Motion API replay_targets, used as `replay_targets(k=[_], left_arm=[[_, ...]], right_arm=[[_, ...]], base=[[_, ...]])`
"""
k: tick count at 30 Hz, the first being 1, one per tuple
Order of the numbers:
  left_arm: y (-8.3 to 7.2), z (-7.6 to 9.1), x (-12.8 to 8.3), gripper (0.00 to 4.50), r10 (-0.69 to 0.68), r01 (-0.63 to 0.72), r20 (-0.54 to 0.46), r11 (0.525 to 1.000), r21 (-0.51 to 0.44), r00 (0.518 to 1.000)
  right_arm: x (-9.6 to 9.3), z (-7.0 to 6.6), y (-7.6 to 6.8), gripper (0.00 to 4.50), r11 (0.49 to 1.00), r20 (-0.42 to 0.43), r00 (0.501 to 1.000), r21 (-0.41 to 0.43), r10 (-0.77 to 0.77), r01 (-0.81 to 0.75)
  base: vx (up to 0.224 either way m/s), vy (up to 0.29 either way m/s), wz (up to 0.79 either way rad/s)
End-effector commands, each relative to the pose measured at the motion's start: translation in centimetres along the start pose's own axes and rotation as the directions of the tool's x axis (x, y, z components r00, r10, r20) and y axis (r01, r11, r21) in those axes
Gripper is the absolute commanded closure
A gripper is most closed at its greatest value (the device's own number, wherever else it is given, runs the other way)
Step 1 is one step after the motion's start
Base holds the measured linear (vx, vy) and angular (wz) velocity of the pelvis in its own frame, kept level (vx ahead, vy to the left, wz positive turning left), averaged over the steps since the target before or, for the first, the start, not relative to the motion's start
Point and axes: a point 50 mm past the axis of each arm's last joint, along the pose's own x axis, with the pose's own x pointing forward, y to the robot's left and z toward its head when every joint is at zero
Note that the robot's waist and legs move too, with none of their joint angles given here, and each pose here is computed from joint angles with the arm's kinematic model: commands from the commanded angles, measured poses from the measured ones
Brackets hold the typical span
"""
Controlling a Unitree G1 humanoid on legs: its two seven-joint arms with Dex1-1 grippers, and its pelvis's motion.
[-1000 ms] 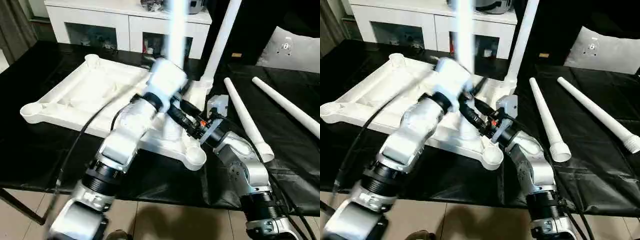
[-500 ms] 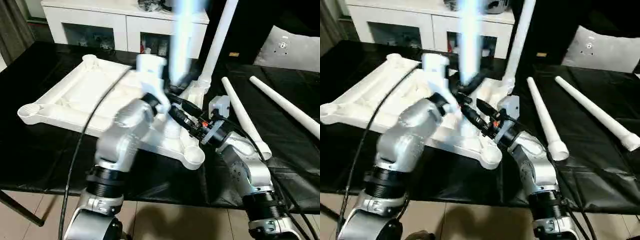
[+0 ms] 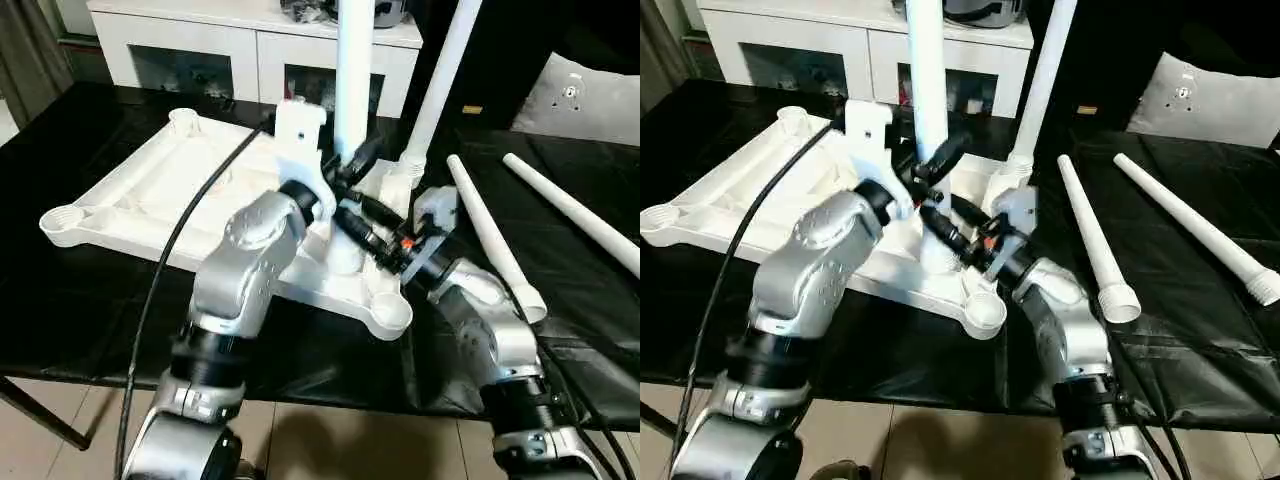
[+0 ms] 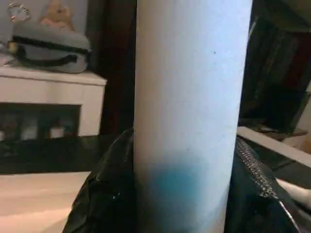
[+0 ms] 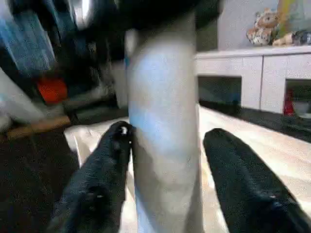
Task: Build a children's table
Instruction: Pick table leg
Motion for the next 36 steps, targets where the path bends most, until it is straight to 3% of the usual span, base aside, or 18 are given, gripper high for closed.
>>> replay_targets(k=[1,4,6,9,16,17,26,30,36], left_arm=[[0.4,0.2,0.1,2.67,-0.004,0.004,-0.008,1.0,-0.019,1.0],[0.8,0.4,0.0,2.67,-0.055,0.053,-0.024,0.996,-0.074,0.998],[0.9,0.7,-0.1,2.67,-0.099,0.096,-0.021,0.989,-0.113,0.995],[0.9,1.2,-0.2,2.67,-0.187,0.182,-0.013,0.969,-0.169,0.982],[0.7,2.1,-0.7,2.67,-0.35,0.341,0.004,0.911,-0.234,0.937],[0.5,2.3,-1.0,2.67,-0.424,0.412,0.0,0.88,-0.237,0.906],[-0.9,2.4,-1.9,2.67,-0.621,0.606,-0.066,0.779,-0.158,0.781],[-1.4,2.1,-1.7,2.67,-0.633,0.622,-0.103,0.774,-0.12,0.768],[-2.1,1.9,-1.7,2.67,-0.662,0.653,-0.119,0.75,-0.106,0.74]], right_arm=[[-0.4,1.4,-0.6,1.58,1.0,0.041,0.999,0.007,0.005,-0.005],[-1.1,2.9,-0.9,1.35,0.989,0.111,0.993,0.14,0.04,-0.055],[-1.6,3.4,-1.1,1.22,0.985,0.096,0.993,0.148,0.072,-0.086],[-2.4,3.8,-1.5,0.93,0.971,0.022,0.992,0.203,0.123,-0.125],[-3.9,3.6,-1.7,0.55,0.953,-0.125,0.968,0.24,0.217,-0.182],[-4.4,3.7,-1.6,0.55,0.941,-0.166,0.949,0.256,0.267,-0.22],[-4.3,4.1,-0.9,0.53,0.905,-0.266,0.874,0.25,0.407,-0.346],[-3.5,3.5,-0.5,0.53,0.896,-0.321,0.839,0.229,0.439,-0.381],[-2.6,2.3,-0.3,0.53,0.909,-0.368,0.831,0.181,0.417,-0.376]], base=[[0.0,0.0,0.0],[0.0,0.0,0.0],[0.0,0.0,0.0],[0.0,0.0,0.0],[0.0,0.0,0.0],[0.0,0.0,0.0],[0.0,0.0,0.0],[0.0,0.0,0.0],[0.0,0.0,0.0]])
